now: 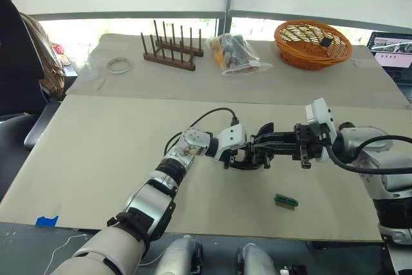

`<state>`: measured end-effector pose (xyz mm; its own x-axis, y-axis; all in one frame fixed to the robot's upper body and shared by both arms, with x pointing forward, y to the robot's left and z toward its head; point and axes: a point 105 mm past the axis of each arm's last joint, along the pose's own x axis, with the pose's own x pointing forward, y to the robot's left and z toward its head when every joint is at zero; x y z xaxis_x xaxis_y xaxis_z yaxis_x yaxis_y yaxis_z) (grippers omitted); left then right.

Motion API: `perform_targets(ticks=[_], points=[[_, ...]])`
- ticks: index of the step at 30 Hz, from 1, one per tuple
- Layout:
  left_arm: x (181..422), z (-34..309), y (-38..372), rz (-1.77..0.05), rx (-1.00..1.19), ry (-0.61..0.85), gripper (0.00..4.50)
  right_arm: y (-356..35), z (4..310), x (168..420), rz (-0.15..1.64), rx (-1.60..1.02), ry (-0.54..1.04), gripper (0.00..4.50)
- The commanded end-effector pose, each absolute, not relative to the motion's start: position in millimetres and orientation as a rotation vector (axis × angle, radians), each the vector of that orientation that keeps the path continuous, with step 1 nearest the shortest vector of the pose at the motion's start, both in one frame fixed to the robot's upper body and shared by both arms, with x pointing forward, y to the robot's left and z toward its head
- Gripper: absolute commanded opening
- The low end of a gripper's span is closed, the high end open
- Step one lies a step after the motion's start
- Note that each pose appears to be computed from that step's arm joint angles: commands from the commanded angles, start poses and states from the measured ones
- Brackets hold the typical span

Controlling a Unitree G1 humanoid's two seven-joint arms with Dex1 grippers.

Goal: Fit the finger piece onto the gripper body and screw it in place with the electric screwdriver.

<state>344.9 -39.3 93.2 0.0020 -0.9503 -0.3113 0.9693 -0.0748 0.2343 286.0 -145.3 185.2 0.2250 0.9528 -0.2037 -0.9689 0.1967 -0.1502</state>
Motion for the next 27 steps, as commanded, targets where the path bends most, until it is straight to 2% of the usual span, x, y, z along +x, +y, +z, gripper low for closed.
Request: perform_targets(ticks=[1, 12, 27], points=[[352, 93, -34, -1.540, 0.451, 0.067, 2.30, -146, 187, 285, 1.368, -0.298, 0.044, 0.25], [351, 93, -36, -1.542, 0.454, 0.062, 2.30, -150, 158, 289, 1.379, -0.331, 0.137, 0.25], [351, 93, -38, -1.542, 0.457, 0.054, 2.30, -141, 155, 282, 1.444, -0.263, 0.193, 0.25]])
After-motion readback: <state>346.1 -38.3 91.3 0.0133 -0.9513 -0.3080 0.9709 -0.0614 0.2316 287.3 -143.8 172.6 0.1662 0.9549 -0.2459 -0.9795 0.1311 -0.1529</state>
